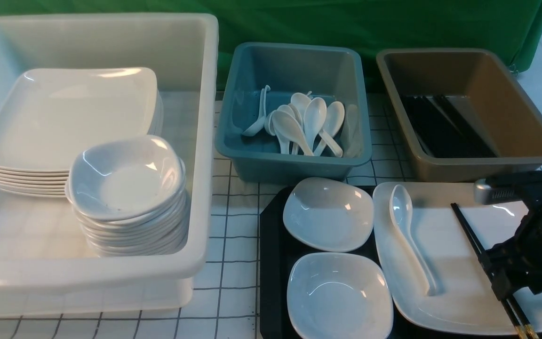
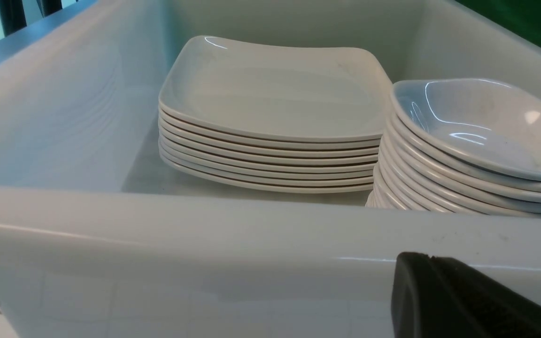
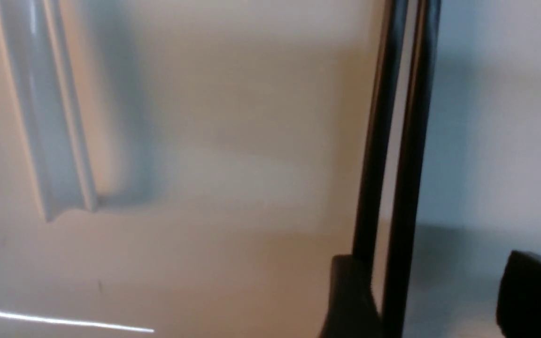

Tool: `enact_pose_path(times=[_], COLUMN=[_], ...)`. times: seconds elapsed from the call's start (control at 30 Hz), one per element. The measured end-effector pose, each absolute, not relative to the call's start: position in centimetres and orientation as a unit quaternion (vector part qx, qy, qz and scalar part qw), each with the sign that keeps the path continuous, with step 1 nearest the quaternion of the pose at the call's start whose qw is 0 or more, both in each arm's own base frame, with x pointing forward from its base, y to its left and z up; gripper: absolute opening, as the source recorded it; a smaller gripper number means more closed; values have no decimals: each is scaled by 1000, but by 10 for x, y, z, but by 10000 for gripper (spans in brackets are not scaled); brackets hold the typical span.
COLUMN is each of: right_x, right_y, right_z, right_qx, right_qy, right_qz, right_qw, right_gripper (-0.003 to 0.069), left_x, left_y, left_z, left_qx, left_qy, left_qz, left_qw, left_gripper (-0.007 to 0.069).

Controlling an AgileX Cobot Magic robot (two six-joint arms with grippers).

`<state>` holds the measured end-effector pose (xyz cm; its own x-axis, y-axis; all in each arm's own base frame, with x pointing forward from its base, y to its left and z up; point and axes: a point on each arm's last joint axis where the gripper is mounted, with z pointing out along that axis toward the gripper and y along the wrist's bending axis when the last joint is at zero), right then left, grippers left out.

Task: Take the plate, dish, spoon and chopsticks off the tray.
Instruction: Use the right arm to grab a pair of chopsticks from the plate, then use the right arm to put the chopsticks into the small storage box on the right

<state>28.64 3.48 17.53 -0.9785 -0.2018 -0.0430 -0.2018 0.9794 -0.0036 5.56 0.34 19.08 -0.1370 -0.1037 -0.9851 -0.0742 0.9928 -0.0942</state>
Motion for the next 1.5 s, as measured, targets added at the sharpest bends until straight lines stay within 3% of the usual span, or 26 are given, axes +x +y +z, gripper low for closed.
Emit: enact_pose_path(times=[0.23, 0.37, 0.5, 0.8, 1.0, 1.17, 1.33, 1.5], right_x=[290, 291, 289, 270, 260, 279, 316, 368], right_y=[35, 35, 36, 38, 37, 39, 43, 48], right_z=[168, 163, 164, 201, 276, 329, 354, 339], right_qx=[-102, -110, -111, -111, -114, -113, -104, -87], right_qy=[995, 994, 994, 993, 986, 964, 930, 891], right_qz=[0, 0, 2, 30, 32, 32, 32, 30], right_qw=[19, 12, 1, -18, 116, 238, 350, 446], right_gripper=[386, 298, 120, 124, 124, 124, 124, 124], left_x=[56, 56, 56, 56, 56, 56, 56, 56], left_y=[3, 3, 3, 3, 3, 3, 3, 3], left_z=[191, 191, 191, 191, 191, 191, 191, 191], left_qx=[-59, -60, -60, -60, -60, -60, -60, -60], left_qy=[754, 754, 754, 754, 754, 754, 754, 754], left_qz=[-11, -13, -13, -13, -13, -13, -13, -13], left_qw=[654, 654, 654, 654, 654, 654, 654, 654], left_gripper=[21, 21, 21, 21, 21, 21, 21, 21])
